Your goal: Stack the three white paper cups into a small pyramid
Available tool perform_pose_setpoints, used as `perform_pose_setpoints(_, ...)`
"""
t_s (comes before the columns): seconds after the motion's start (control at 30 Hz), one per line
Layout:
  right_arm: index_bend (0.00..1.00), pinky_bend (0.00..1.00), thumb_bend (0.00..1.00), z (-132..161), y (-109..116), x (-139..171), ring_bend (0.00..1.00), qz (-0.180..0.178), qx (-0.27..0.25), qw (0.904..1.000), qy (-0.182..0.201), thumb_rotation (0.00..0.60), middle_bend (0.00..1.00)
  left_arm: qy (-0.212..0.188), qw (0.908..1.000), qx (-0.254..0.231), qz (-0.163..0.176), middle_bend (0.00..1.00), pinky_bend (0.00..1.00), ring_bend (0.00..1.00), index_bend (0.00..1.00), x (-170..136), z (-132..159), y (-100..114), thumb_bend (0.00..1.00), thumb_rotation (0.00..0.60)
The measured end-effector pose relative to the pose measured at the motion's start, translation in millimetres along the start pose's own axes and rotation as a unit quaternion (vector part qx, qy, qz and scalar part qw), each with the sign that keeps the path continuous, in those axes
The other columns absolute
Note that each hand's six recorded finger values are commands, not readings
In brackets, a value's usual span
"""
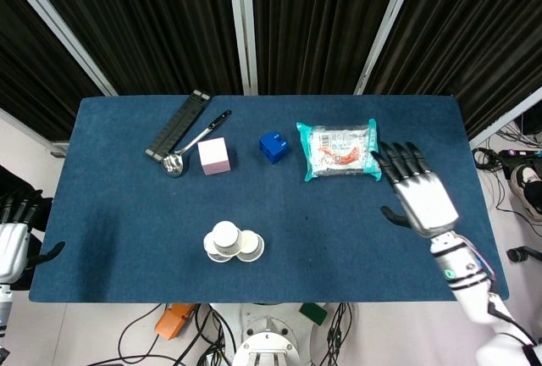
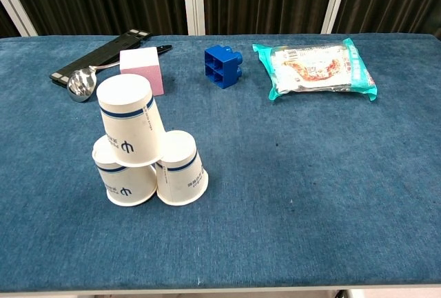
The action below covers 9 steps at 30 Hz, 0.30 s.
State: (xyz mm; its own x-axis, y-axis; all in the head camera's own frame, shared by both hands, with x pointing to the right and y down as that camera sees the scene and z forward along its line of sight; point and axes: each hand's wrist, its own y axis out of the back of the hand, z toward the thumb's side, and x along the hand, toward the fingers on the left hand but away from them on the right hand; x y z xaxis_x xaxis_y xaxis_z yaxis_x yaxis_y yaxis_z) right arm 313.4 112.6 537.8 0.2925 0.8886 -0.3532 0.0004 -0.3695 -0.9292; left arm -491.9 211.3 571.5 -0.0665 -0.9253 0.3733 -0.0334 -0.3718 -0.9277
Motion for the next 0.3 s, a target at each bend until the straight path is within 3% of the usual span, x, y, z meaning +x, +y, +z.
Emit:
perform_pose_setpoints(0.1,0.0,0.0,0.32,-49,-10,46,0.0,-0.013,-0.025,0.998,-0.057,0.6,0.0,0.005,1.0,0.0,-0.001,0.12,0.0,0.05,0.2,-11,-3,-2,0.17,0.6)
perform_pose_setpoints(0.3,0.0,0.0,0.32,-94,-23,109,0.0,-0.036,-0.049,0.9924,-0.107,0.6,0.0,0.016,0.9999,-0.001,0.004,0.12,0.0,0.05,0.2,-33,-7,-2,0.17,0.6)
